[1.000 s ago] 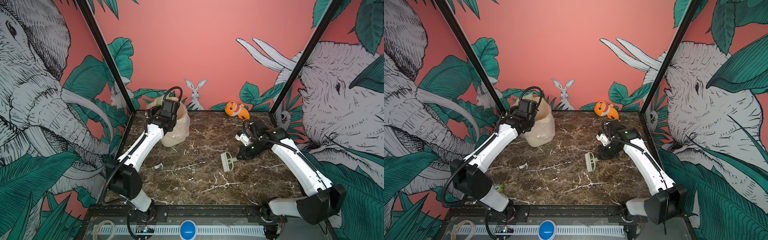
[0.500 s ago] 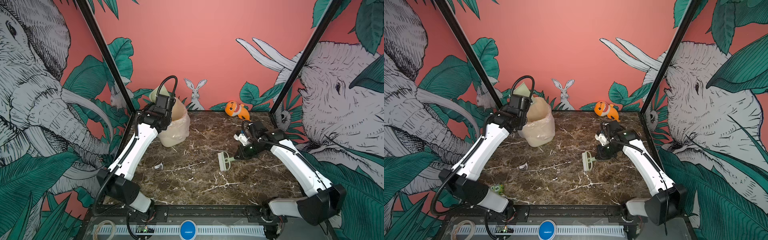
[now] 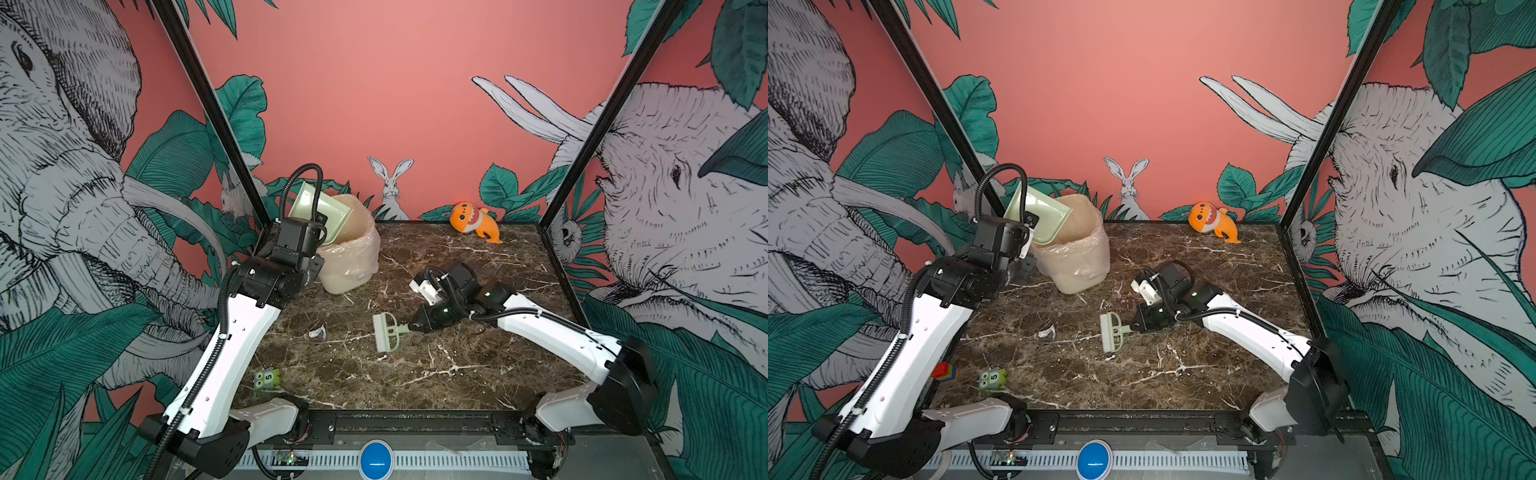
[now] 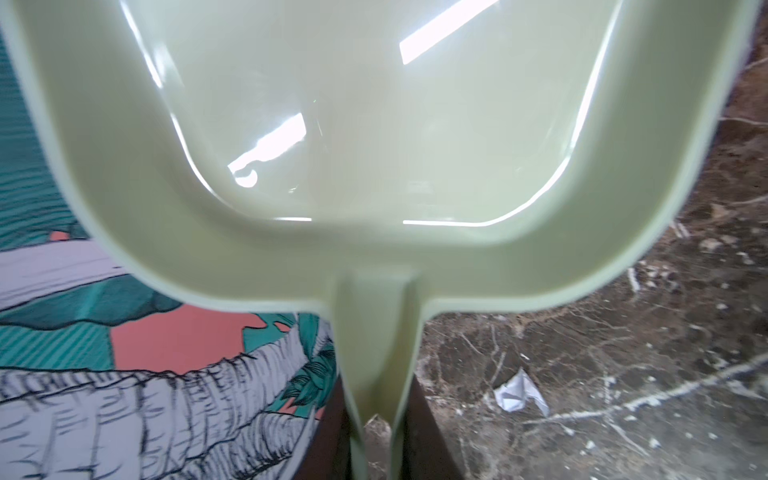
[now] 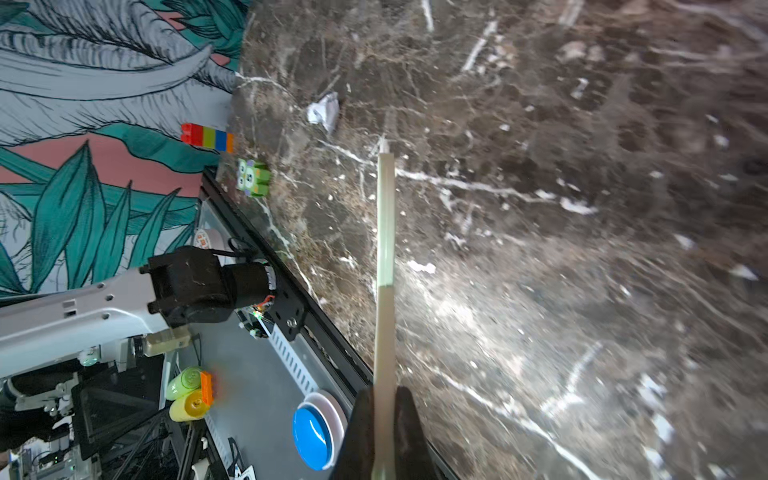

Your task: Sweep away the paper scraps from the table

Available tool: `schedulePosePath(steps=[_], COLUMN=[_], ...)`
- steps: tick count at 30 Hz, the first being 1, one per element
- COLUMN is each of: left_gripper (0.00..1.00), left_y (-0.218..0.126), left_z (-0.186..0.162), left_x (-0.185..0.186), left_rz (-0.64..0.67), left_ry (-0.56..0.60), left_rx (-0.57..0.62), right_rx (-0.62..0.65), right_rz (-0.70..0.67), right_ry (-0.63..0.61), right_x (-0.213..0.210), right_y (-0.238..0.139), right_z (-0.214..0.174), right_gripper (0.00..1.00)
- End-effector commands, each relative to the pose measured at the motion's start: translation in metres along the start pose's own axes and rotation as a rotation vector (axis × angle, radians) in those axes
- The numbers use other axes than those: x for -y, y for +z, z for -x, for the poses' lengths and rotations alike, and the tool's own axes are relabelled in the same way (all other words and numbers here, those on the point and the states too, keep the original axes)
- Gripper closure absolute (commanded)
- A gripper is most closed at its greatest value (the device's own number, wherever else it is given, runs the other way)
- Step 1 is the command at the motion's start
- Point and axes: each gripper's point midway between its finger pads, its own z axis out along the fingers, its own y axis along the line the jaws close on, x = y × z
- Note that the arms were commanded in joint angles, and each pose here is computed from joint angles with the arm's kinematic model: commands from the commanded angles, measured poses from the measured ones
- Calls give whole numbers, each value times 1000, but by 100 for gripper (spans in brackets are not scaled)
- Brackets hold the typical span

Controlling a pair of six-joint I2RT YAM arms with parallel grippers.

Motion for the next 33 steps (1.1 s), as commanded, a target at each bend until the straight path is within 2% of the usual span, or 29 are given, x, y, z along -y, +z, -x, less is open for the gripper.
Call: schedulePosePath(steps=[1, 7, 19, 26, 33], left_gripper=[87, 87, 87, 87, 87], left_y=[-5, -4, -5, -4, -3], left_z=[-6, -12, -26, -31, -33], left_x=[15, 19, 19, 15, 14], left_rz=[-90, -105, -116, -114, -114], left_ry=[-72, -81, -77, -78, -91], left_rx=[1, -5, -25, -37, -40], right_rx=[113, 85, 114, 97, 68], right_rz=[183, 321, 511, 492, 365], right_ry=[11, 40, 206, 279, 350], right_x=[-46, -79, -91, -80, -51], right_y=[22, 71, 127, 155, 171], right_z=[33, 44, 79, 88, 77], right_gripper=[100, 100, 100, 100, 100])
